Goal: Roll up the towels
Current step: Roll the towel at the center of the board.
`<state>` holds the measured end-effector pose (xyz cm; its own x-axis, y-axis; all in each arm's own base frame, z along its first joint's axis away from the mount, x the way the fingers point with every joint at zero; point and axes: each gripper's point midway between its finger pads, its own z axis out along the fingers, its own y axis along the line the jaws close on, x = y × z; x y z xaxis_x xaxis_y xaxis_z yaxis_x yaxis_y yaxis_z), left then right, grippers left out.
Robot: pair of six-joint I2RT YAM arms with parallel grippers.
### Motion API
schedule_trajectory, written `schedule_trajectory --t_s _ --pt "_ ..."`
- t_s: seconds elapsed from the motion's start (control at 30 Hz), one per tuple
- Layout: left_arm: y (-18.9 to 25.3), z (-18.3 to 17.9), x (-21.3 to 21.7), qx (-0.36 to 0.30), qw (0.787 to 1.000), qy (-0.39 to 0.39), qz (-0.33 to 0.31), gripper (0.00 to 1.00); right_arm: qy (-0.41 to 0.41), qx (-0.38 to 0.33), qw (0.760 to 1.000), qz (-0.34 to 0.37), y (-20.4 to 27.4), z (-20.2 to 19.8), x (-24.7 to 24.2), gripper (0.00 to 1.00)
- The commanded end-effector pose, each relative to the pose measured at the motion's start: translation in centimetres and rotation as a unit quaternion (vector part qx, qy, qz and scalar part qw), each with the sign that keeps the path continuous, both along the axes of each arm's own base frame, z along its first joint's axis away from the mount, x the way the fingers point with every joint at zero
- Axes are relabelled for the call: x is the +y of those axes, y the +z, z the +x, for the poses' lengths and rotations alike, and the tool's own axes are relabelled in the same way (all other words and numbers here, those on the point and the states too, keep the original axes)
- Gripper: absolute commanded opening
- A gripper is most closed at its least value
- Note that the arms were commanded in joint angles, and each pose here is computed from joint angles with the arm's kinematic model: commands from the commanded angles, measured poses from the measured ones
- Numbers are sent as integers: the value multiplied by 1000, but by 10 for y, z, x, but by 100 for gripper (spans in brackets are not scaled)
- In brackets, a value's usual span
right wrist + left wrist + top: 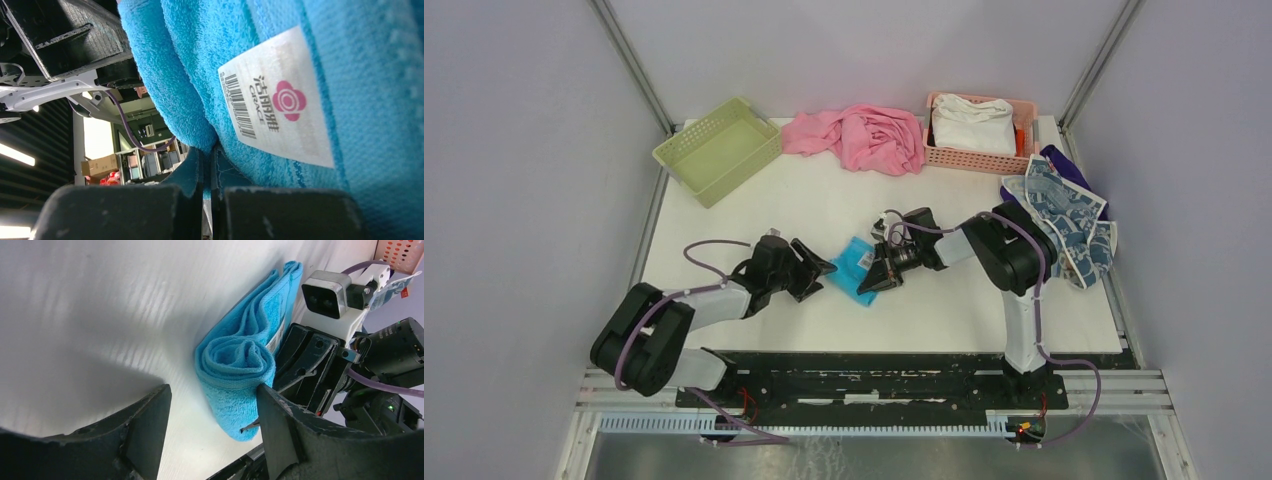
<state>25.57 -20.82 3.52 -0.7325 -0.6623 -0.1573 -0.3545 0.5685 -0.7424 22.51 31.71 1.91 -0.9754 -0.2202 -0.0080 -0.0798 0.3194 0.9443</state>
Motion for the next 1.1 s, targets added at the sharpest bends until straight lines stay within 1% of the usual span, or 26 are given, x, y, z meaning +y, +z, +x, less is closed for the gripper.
schedule_trajectory --t_s 0.0,0.1,0.2,0.27,0.37,0.47,0.5,0.6,0.63,0.67,0.73,0.8,0.87,0.97,1.03,1.07 --pt "7 15 -17 -10 1000 -2 -20 69 -33 23 995 -97 -53 -7 -18 1" --pt "-8 14 -15 8 1000 5 -5 64 -31 7 994 -103 -50 -5 -19 2" --pt "-21 12 -13 30 999 5 17 59 -23 -20 993 -111 -42 -4 -22 7" --pt "-32 8 -10 54 998 3 39 56 -21 -46 991 -122 -35 -1 -25 14" --pt "-45 2 -7 80 995 1 64 52 -19 -104 984 -141 -16 5 -30 26" --pt "-56 -4 -3 103 991 3 86 50 -14 -166 970 -176 1 9 -38 34" --pt "-57 -4 -2 108 990 4 90 50 -15 -191 962 -194 6 12 -43 37" --pt "-63 -6 0 118 988 2 102 50 -15 -270 930 -250 24 20 -55 45" --pt "-64 -6 0 120 987 0 107 50 -10 -291 918 -269 30 19 -58 49" --pt "-64 -6 -1 122 986 -2 110 50 -5 -326 901 -287 36 22 -61 54" --pt "-63 -4 -3 121 986 -7 116 50 4 -391 863 -320 50 24 -61 59" --pt "-63 -3 -3 121 985 -9 122 50 14 -451 825 -340 63 26 -56 62" --pt "-62 -2 -3 120 984 -9 129 50 24 -501 792 -347 73 25 -46 65" --pt "-61 -2 -2 119 983 -10 136 50 35 -551 759 -345 82 25 -30 67" --pt "-61 -1 -2 119 983 -10 140 50 43 -578 738 -346 84 26 -20 68" --pt "-60 -1 -2 118 983 -12 141 50 50 -584 731 -350 82 27 -16 68"
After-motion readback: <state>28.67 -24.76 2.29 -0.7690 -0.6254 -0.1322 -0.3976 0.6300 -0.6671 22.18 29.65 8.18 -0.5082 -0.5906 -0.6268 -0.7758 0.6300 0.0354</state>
